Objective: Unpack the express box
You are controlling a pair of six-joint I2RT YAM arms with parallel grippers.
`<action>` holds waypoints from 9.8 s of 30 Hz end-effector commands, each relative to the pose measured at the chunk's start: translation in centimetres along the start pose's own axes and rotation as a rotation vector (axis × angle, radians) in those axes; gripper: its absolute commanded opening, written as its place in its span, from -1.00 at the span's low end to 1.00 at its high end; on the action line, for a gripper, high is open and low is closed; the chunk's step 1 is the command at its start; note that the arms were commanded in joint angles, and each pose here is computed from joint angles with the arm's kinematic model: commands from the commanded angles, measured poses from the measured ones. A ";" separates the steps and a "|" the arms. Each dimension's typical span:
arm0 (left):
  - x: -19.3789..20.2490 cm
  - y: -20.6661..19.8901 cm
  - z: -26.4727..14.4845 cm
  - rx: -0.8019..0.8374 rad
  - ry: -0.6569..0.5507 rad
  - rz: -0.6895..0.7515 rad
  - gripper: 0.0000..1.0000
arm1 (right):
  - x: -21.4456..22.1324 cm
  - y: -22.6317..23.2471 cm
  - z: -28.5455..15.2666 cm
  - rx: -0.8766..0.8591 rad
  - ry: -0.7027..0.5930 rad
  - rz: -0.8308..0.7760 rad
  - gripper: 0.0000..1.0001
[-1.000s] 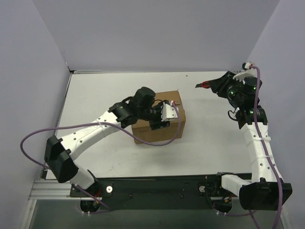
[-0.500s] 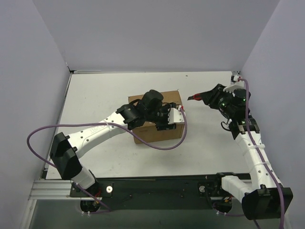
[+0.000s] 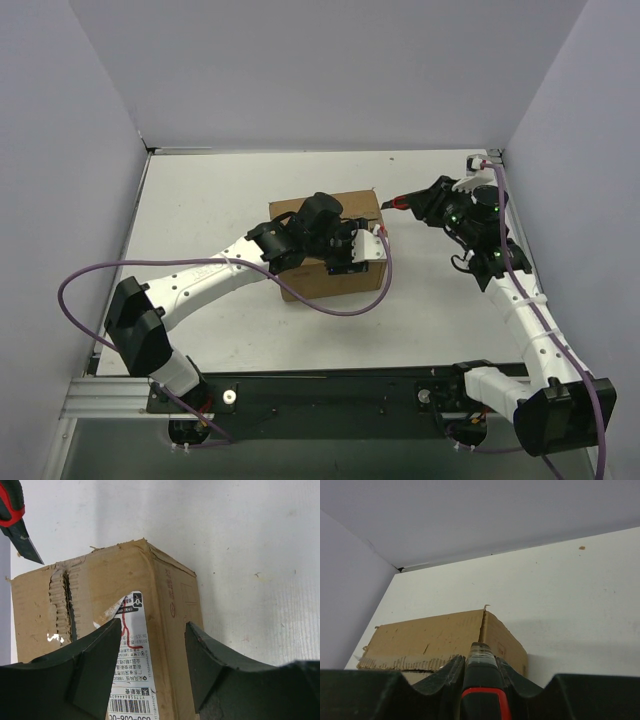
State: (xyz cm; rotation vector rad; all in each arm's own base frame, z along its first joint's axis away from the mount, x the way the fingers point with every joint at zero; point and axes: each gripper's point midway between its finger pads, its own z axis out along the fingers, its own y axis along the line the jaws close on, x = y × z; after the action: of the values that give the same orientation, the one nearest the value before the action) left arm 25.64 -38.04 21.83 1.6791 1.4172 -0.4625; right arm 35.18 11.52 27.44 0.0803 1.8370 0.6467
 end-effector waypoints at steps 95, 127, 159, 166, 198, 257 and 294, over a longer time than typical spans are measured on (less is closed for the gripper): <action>-0.6 8.4 5.5 -0.263 -0.051 -0.274 -0.19 | 0.3 -1.7 -8.7 0.173 0.065 -0.055 -1.00; 2.4 13.1 2.0 -0.270 -0.127 -0.440 -0.22 | -9.2 -14.6 -3.4 0.489 -0.045 -0.376 -1.00; -3.4 4.8 -5.4 -0.197 -0.155 0.148 0.44 | -14.1 3.8 19.0 -0.266 -0.039 -0.064 -1.00; -6.5 3.3 -0.6 -0.036 -0.271 0.160 0.50 | -16.9 -4.1 5.3 0.086 -0.225 0.020 -1.00; -7.3 4.8 11.9 -0.160 -0.261 0.052 0.40 | -3.5 -7.1 -9.0 0.325 -0.178 -0.010 -1.00; -5.2 6.4 14.9 -0.203 -0.212 -0.176 0.05 | 1.9 -6.3 -8.2 0.277 0.033 -0.085 -1.00; -5.6 10.0 -4.0 -0.266 -0.330 -0.268 0.47 | 2.0 -2.1 -9.3 0.001 0.185 -0.263 -1.00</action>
State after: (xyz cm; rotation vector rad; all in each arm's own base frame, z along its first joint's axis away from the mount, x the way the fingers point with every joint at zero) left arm 30.24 -44.86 30.07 1.2352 1.3153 -0.7513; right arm 27.01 2.95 26.17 -0.0920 2.0245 0.2337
